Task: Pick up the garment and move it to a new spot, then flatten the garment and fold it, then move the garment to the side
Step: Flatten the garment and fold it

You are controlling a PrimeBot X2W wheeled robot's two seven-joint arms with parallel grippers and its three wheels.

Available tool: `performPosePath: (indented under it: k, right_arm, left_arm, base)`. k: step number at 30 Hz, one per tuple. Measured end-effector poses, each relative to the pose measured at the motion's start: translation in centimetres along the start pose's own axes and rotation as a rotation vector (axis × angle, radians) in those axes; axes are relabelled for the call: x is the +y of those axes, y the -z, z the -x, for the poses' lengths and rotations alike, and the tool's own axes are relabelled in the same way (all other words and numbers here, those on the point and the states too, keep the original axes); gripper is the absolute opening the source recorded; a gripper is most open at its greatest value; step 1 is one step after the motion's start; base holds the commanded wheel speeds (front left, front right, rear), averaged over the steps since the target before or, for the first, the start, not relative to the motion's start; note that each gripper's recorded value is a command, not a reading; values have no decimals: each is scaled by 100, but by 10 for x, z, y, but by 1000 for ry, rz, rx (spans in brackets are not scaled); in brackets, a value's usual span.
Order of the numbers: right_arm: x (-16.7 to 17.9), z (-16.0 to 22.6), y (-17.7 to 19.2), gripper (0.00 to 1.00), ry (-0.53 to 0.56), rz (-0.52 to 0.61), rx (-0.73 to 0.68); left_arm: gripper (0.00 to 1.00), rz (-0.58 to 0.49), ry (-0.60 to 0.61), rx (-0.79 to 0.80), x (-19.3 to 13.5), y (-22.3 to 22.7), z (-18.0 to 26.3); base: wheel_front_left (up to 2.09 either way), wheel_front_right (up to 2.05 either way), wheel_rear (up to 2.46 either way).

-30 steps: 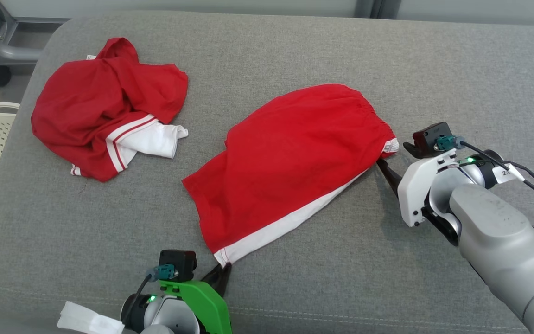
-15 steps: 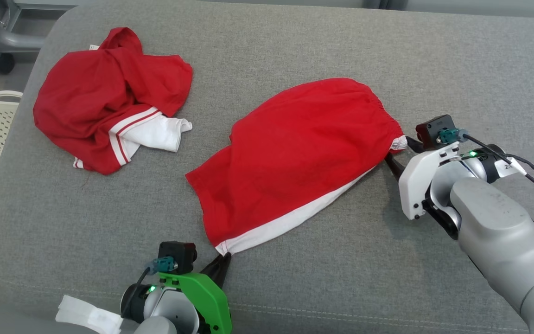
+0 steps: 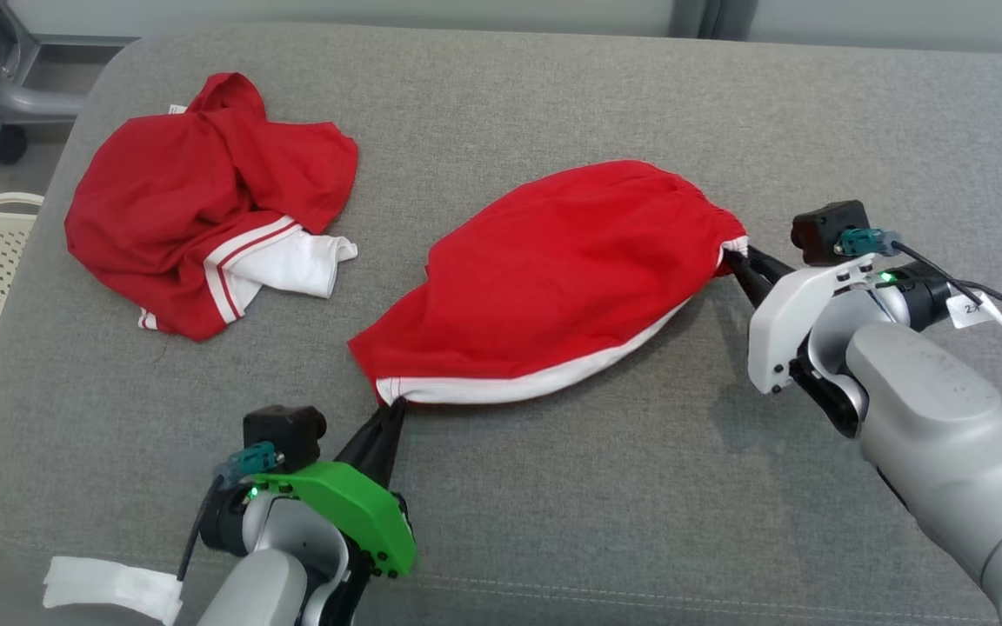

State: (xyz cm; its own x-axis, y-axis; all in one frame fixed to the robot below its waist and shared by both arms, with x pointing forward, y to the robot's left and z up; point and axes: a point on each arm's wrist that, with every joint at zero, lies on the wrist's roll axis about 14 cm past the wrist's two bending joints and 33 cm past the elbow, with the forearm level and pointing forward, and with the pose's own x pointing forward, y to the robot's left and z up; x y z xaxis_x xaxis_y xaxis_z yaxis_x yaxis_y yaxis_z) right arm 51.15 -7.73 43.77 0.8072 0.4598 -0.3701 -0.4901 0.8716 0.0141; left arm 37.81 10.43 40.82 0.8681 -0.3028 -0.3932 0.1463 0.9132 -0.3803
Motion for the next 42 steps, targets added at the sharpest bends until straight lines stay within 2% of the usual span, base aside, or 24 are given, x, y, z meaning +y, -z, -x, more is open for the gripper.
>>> performPosePath:
  k: [9, 15, 22, 31, 36, 42]
  right_arm:
    - [-13, 15, -58, 0, 15, -93, -189]
    - [-38, 33, -116, 0, 38, -101, -349]
    - [-54, 46, -155, 0, 53, -86, -403]
    - [-87, 22, -202, 0, 127, -156, -500]
    - [-113, 7, -239, 0, 188, -130, -615]
    - [-147, -1, -265, 0, 276, -88, -740]
  left_arm:
    - [0, -47, 103, -218, -26, -87, -8]
    - [0, -157, 185, -375, -52, -164, -16]
    - [0, -281, 246, -528, -73, -250, -27]
    - [0, -295, 316, -666, -90, -333, -72]
    - [0, -279, 348, -788, -98, -382, -93]
    - [0, -274, 397, -890, -108, -409, -113]
  base:
    - [0, 0, 0]
    - [0, 0, 0]
    - [0, 0, 0]
    - [0, 0, 0]
    - [0, 0, 0]
    - [0, 0, 0]
